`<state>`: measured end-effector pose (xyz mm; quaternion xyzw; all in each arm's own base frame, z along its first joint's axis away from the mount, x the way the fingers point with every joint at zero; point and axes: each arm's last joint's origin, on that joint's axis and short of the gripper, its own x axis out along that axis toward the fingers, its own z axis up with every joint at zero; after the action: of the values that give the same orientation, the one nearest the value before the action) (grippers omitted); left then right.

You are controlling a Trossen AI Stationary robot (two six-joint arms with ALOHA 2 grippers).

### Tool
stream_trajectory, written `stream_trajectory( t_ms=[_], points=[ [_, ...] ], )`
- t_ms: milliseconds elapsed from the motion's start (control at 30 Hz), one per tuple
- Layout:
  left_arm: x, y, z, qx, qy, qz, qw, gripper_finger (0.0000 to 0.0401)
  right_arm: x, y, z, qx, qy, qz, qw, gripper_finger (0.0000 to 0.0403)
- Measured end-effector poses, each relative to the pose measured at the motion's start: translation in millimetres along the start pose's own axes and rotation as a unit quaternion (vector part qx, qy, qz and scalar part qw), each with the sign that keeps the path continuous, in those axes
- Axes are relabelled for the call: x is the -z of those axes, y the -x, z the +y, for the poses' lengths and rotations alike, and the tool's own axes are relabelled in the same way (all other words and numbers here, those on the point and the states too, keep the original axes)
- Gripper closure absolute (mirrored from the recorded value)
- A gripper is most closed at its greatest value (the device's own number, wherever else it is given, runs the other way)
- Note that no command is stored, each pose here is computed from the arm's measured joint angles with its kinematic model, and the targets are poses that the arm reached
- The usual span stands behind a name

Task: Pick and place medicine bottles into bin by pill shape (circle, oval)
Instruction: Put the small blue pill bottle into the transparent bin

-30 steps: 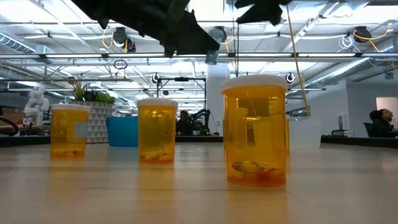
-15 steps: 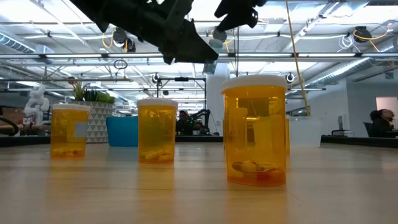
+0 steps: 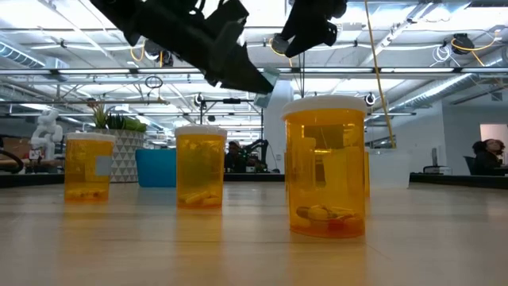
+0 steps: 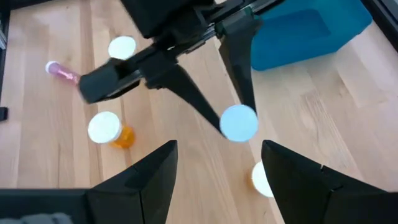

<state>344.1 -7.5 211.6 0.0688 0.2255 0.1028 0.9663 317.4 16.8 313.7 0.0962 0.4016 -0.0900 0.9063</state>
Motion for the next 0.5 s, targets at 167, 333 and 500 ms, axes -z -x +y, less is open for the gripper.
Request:
stream_trajectory(
  t_ms=[167,333,500],
  points=[
    [3.2,-1.0,4.2,-0.006,-0.003,0.015,1.0,0.0284,-1.4,-7.5,-3.1,0.021,-0.015,-0.003,1.0,0.0177],
    [4.0,-1.0,4.2,-0.006,-0.004,0.02,1.0,0.0284,-4.3,-20.0,-12.6,0.045,-0.028,-0.003,0.999,0.0177],
    [4.7,-1.0,4.2,-0.005,-0.004,0.023,1.0,0.0284,-7.0,-32.9,-14.5,0.044,-0.032,-0.008,0.998,0.0177]
  ],
)
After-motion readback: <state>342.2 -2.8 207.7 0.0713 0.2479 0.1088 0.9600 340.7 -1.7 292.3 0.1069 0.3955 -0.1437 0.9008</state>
